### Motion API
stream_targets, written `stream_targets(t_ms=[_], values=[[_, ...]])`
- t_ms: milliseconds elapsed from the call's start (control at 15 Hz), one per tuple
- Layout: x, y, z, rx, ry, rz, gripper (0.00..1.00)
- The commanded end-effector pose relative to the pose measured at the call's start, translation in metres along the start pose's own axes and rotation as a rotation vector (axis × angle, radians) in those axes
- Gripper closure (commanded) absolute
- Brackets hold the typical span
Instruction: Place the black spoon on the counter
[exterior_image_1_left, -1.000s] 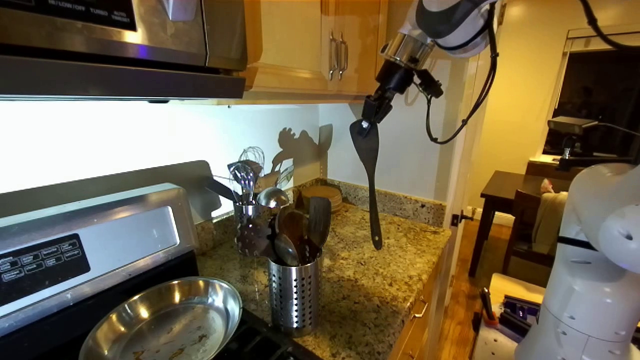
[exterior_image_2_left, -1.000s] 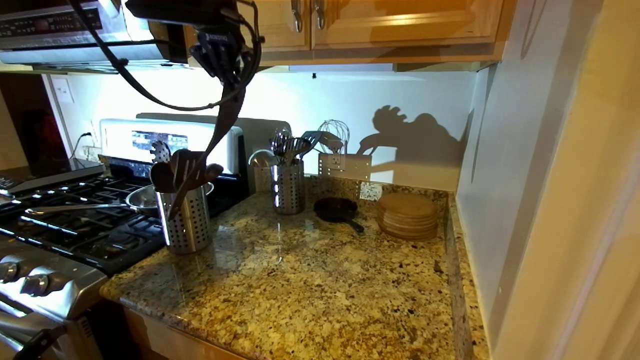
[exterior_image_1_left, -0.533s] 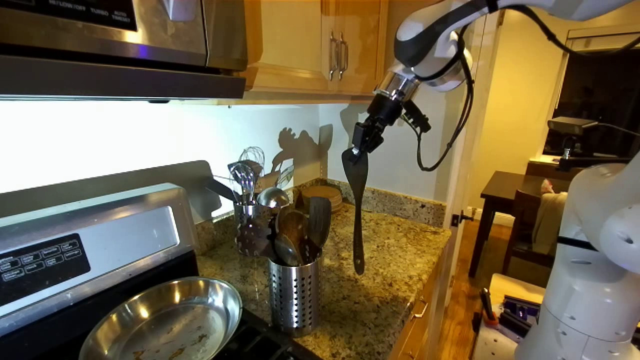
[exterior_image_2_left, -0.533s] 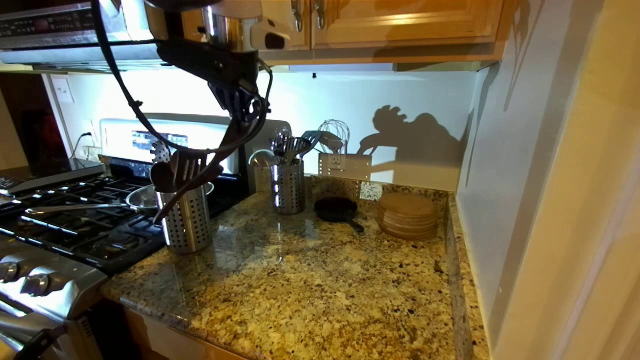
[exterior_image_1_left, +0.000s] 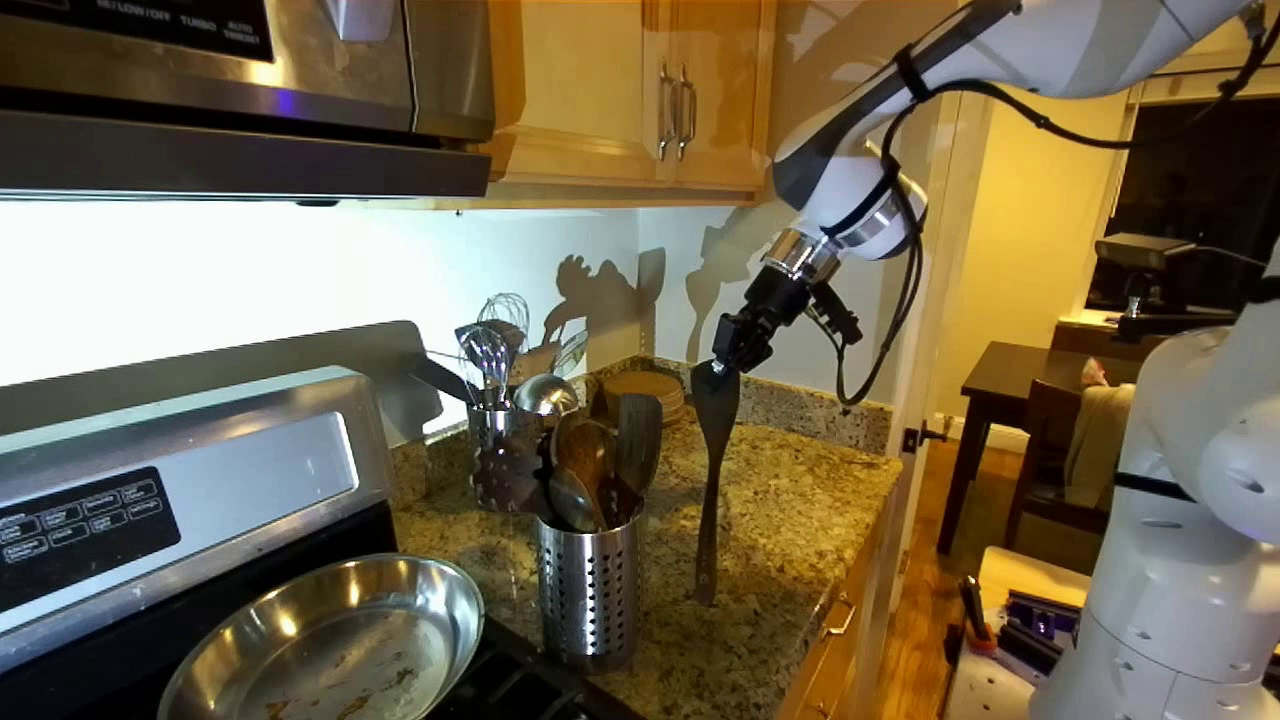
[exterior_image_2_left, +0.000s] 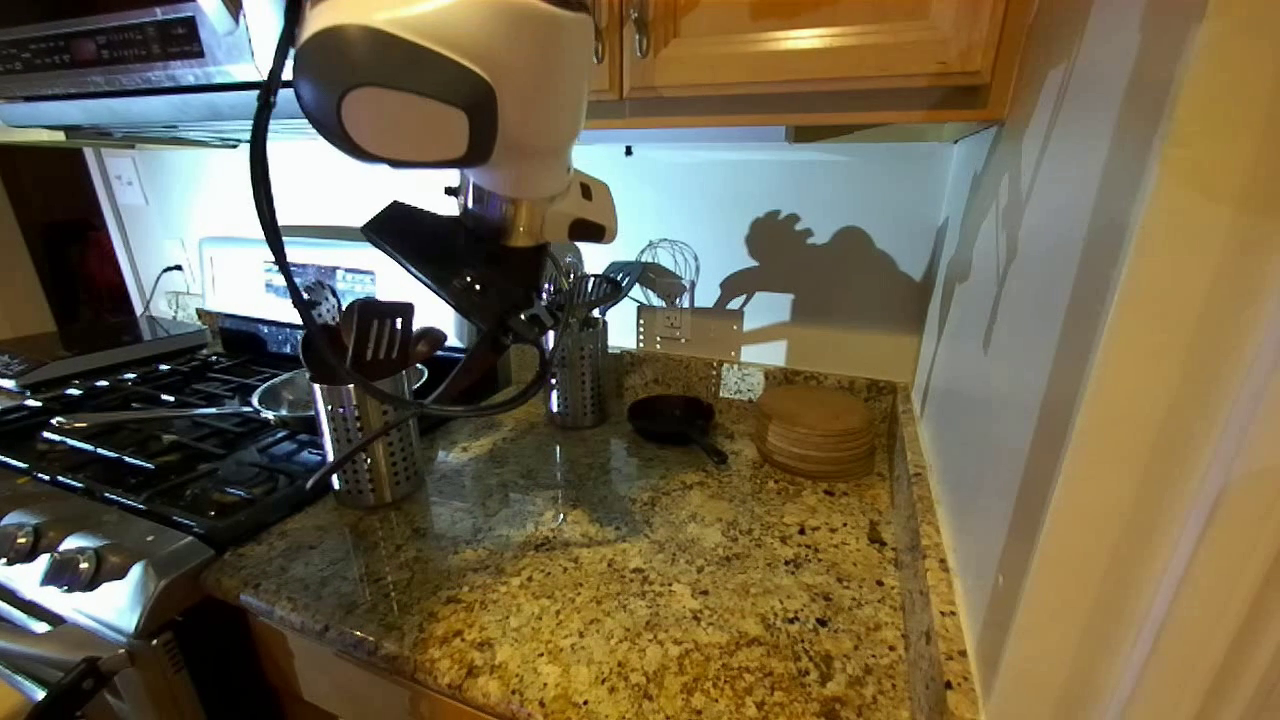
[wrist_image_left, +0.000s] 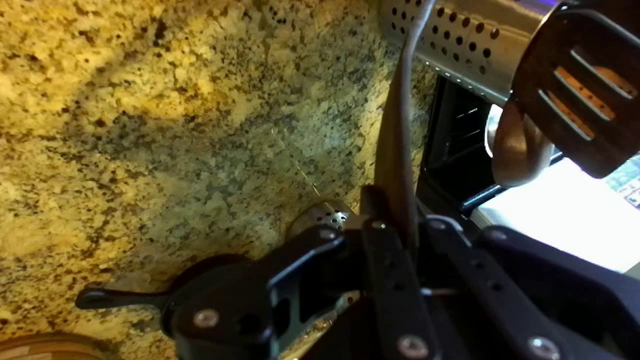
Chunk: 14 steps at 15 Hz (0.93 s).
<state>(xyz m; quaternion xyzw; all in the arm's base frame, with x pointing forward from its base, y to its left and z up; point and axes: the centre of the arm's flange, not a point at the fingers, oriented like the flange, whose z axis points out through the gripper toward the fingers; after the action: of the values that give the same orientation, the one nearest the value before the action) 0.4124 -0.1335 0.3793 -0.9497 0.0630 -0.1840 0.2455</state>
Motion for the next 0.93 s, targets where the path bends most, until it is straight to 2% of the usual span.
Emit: stream_targets(t_ms=[0,267,533,867], values=[[-0.010,0.034,0.026,0.033,0.025,0.034,0.92],[-0.022,0.070,0.050,0.038,0.029,0.083,0.92],[-0.037,0.105,0.071,-0.006,0.022,0.129,0.93],[-0.041,0.123,0.085,-0.009,0.021,0.201,0.92]])
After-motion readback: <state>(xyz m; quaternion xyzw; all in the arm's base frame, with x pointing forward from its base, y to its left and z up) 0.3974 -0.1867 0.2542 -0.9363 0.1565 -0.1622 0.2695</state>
